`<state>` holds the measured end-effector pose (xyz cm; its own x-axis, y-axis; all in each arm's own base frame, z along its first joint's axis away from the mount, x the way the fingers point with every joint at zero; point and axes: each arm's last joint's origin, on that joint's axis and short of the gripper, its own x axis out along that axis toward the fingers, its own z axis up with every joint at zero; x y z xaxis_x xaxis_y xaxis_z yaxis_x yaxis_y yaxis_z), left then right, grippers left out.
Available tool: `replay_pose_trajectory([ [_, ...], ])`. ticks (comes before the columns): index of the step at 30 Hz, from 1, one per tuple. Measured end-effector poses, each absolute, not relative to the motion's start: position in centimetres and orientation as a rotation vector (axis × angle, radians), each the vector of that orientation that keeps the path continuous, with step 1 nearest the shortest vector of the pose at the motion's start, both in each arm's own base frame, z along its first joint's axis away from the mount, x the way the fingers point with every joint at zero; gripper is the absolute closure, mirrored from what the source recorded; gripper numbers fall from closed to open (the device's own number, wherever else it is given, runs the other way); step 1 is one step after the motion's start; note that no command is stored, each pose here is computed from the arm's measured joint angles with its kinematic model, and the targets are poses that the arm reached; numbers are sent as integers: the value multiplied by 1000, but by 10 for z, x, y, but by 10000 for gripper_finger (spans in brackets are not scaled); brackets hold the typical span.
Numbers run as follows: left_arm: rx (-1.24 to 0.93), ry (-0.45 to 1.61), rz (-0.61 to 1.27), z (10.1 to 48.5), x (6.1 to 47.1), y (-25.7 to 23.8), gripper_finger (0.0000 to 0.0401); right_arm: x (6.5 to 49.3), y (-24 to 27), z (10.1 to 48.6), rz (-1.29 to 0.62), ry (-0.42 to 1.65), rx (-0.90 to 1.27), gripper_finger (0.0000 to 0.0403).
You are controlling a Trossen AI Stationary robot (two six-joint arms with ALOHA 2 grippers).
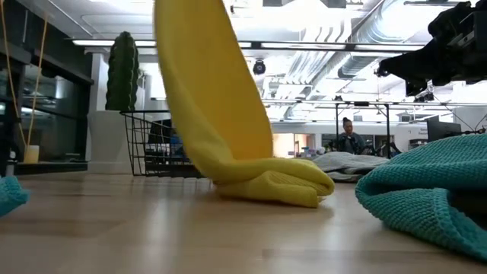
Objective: Fold microfiber towels
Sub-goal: Fold the left yellow microfiber cloth
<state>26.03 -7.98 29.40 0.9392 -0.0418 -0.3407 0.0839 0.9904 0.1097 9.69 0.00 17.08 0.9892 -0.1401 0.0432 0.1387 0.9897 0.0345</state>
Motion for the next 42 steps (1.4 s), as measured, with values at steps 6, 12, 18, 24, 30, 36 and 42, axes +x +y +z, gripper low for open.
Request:
replay_pose_trajectory([
  [6,51,361,48,266,251,-89,401,97,0,171,-140,-46,31,402],
  [12,34,378,176,248,245,-86,401,97,0,171,-140,-46,31,402],
  [18,30,395,181,242,242,-86,401,97,0,171,-140,-46,31,402],
  [24,51,393,197,242,242,-85,401,96,-1,179,-156,-153,267,402],
  [30,56,390,223,242,243,-84,401,98,4,203,38,-369,259,402],
  [36,51,392,241,242,245,-78,401,121,19,205,194,-360,108,402],
  [42,56,399,242,241,245,-77,401,171,33,210,176,-146,76,402],
])
